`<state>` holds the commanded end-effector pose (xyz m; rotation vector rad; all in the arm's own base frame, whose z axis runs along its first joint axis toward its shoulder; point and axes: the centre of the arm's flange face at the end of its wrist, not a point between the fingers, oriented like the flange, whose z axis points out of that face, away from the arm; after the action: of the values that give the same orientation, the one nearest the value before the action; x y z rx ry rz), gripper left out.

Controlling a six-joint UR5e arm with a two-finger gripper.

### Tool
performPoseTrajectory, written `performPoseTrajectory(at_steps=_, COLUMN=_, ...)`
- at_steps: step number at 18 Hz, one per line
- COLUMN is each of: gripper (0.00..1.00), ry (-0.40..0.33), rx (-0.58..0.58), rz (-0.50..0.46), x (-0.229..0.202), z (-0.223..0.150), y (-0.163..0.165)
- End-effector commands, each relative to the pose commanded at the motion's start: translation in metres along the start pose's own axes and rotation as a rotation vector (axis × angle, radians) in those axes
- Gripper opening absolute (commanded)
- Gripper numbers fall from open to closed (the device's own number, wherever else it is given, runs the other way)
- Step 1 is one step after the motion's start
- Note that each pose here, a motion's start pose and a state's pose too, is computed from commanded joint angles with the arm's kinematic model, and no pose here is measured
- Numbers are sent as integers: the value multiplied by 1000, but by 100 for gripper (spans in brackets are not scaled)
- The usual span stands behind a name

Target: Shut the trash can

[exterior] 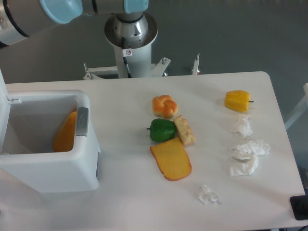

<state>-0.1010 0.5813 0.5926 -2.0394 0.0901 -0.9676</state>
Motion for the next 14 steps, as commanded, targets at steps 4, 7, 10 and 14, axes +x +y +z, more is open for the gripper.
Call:
performPoseTrajectory(at_steps=4, gripper=100, ry=-103, rx=5, rz=6, x=-3, z=-22, y=3)
performPoseTrajectory(at_steps=7, gripper=100, ry=-152, rx=-5, rz=12, x=1, z=-25, y=7)
performPoseTrajectory(at_steps=10, gripper=100, ry=-158, rx=-12, rz=4, x=-2, z=-24, y=11)
performPoseTrajectory(at_steps=14, gripper=100, ry=-179, rx=-18, rz=4, x=-4, z=-24, y=11)
